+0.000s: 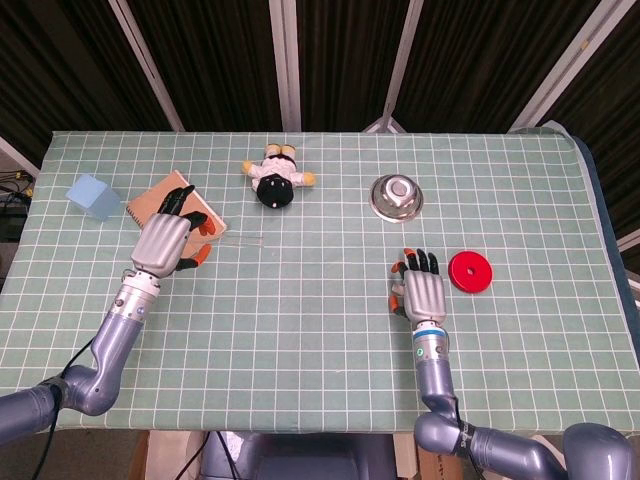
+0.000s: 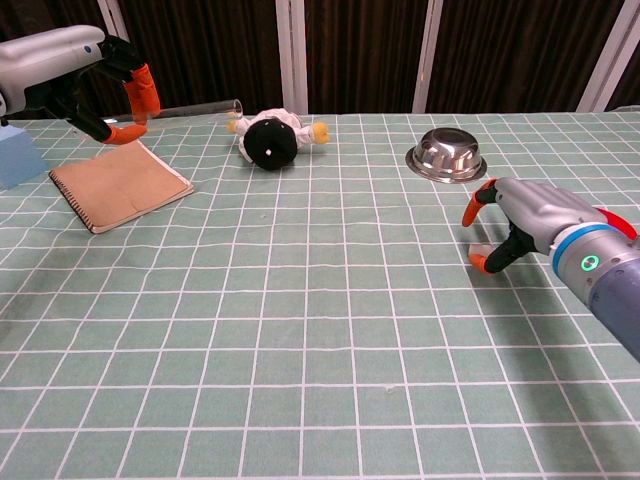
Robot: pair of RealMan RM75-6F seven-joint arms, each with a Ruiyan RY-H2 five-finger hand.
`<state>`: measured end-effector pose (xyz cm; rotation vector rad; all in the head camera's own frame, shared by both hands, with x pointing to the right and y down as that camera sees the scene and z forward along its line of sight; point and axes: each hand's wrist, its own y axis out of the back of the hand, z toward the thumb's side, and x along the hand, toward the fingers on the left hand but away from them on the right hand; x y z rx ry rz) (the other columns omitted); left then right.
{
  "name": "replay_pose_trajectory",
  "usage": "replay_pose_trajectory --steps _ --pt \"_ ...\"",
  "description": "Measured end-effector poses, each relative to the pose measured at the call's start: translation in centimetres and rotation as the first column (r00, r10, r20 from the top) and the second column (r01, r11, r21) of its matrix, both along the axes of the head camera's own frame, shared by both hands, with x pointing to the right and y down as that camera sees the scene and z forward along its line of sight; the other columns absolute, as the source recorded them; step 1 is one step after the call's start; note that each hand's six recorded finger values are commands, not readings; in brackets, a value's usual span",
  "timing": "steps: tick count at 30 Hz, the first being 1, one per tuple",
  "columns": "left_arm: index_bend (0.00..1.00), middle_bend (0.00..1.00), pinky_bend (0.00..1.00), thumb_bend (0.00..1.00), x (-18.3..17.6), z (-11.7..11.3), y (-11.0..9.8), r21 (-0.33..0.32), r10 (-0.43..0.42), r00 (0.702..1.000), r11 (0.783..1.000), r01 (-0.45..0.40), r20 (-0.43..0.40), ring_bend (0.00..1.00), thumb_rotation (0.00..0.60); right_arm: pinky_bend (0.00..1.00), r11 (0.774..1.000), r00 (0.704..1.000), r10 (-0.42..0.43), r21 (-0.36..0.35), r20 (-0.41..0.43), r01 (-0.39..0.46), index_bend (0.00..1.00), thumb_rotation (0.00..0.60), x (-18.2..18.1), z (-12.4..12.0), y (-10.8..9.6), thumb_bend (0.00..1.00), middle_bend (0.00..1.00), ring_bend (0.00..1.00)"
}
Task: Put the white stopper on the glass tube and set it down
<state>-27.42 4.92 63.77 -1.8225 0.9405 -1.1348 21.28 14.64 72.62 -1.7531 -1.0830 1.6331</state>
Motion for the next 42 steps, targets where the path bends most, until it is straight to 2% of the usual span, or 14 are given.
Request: replay_pose_trajectory --steps 16,24,42 --pt "0.53 0.50 0.00 0.66 0.0 -0.4 0.1 0.010 0.001 1.000 1.000 -0.001 -0.005 0.04 0.600 0.00 0.999 0.999 0.038 0.005 -0.030 -0.038 0.37 0.600 1.1 0.9 -0.7 0.39 0.14 0.02" --pt "0.53 0.50 0.00 0.66 -0.1 -0.4 0.2 0.009 -0.001 1.000 1.000 0.001 -0.003 0.04 0.600 0.00 0.999 0.998 0.034 0.007 -0.046 -0.034 0.48 0.600 1.4 0.8 -0.9 0.39 0.19 0.03" --pt "0.53 0.50 0.00 0.66 -0.3 0.1 0.1 0.002 -0.004 1.000 1.000 0.004 -0.002 0.04 0.600 0.00 0.999 0.997 0.035 0.005 -0.066 -0.034 0.52 0.600 1.8 1.3 -1.0 0.39 0.21 0.03"
